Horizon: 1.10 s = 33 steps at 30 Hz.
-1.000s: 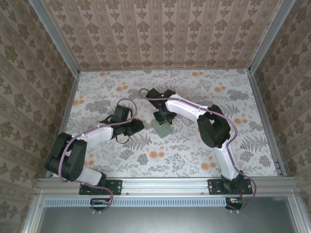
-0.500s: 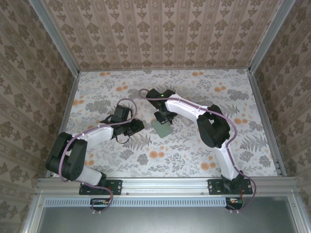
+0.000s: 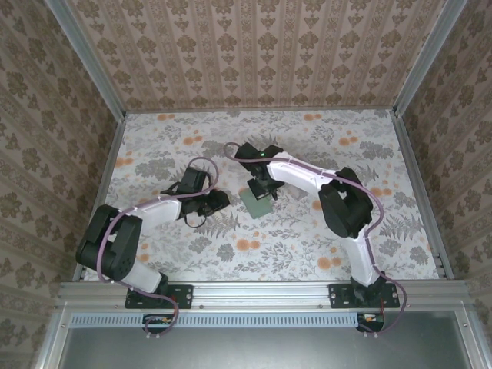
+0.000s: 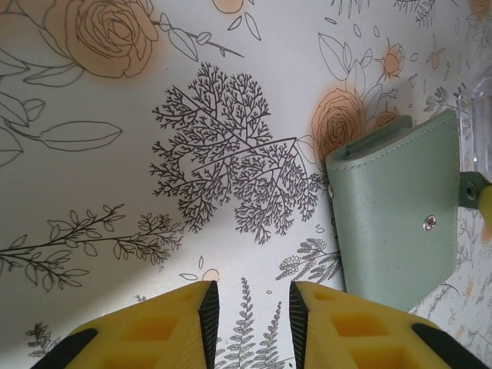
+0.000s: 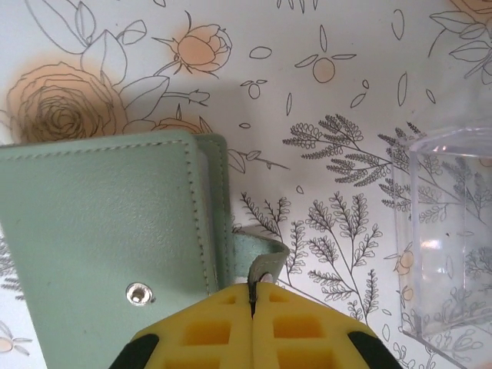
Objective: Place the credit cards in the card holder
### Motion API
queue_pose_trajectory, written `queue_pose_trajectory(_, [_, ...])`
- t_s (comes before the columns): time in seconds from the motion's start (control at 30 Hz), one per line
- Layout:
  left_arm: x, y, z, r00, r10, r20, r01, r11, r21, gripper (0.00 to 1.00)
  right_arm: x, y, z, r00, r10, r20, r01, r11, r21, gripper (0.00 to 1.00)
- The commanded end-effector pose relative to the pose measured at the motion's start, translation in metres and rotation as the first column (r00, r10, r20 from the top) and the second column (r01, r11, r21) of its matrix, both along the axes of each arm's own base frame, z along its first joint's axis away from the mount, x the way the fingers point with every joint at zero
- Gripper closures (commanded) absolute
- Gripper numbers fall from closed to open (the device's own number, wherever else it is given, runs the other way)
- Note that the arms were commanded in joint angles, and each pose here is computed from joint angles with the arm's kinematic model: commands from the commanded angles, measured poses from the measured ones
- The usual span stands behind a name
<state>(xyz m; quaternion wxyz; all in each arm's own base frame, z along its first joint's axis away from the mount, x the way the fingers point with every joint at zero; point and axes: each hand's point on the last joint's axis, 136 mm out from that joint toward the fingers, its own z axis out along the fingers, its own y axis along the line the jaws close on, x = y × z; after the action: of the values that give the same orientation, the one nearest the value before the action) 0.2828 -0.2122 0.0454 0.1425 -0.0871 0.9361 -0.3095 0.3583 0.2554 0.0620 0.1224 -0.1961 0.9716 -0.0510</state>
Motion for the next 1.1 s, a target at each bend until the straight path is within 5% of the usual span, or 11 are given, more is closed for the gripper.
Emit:
queue_pose_trajectory(0.0, [0.003, -0.014, 0.006, 0.999, -0.038, 0.021, 0.039, 0.999, -0.025, 0.67, 0.002, 0.003, 0.022, 0.998, -0.006, 0.056, 0.000, 0.995, 0.101, 0.93])
queue_pose_trajectory(0.63, [0.007, -0.065, -0.002, 0.990, -0.143, 0.020, 0.143, 0.989, -0.037, 0.67, -0.024, 0.033, 0.015, 0.996, 0.080, -0.048, -0.056, 0.925, 0.375, 0.94])
queue_pose_trajectory(1.07, [0.005, -0.072, -0.008, 0.988, -0.155, 0.005, 0.155, 0.987, -0.036, 0.67, -0.017, 0.030, 0.010, 0.993, 0.013, -0.120, 0.059, 0.815, 0.576, 0.96])
